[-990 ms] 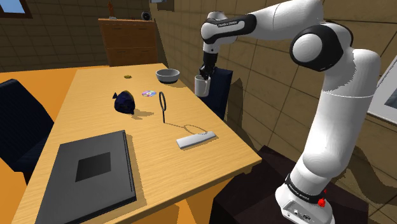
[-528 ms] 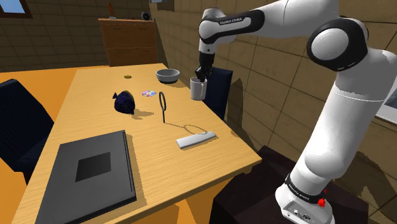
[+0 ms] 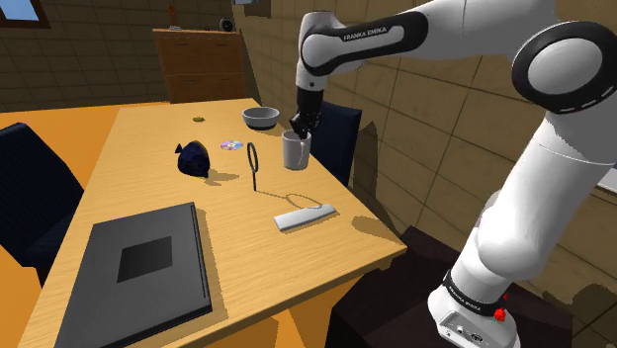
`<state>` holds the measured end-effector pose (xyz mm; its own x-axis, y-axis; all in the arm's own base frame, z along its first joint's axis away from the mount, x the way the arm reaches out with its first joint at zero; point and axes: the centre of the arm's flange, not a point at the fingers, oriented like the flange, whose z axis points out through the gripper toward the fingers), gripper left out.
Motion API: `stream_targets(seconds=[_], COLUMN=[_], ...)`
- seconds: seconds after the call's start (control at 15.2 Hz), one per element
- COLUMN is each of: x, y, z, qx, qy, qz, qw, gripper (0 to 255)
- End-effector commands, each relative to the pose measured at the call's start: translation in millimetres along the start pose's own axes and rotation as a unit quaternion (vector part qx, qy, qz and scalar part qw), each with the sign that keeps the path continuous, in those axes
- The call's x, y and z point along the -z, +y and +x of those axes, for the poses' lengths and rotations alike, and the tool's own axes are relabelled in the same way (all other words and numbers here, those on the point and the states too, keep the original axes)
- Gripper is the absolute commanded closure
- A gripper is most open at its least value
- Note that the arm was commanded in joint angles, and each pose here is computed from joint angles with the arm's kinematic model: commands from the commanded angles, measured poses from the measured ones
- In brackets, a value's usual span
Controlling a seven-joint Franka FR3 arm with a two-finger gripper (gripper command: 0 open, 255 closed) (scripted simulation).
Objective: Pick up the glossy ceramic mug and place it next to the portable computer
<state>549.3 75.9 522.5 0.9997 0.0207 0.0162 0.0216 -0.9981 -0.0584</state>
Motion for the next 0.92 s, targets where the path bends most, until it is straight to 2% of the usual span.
stream_targets(seconds=[0.0,0.86], x=[-1,-8], y=[-27,-185], z=[-10,-75], qx=[-0.001,-0.001], qy=[0.000,0.000], qz=[0.000,0.000], qw=[1.0000,1.0000], gripper=[255,255])
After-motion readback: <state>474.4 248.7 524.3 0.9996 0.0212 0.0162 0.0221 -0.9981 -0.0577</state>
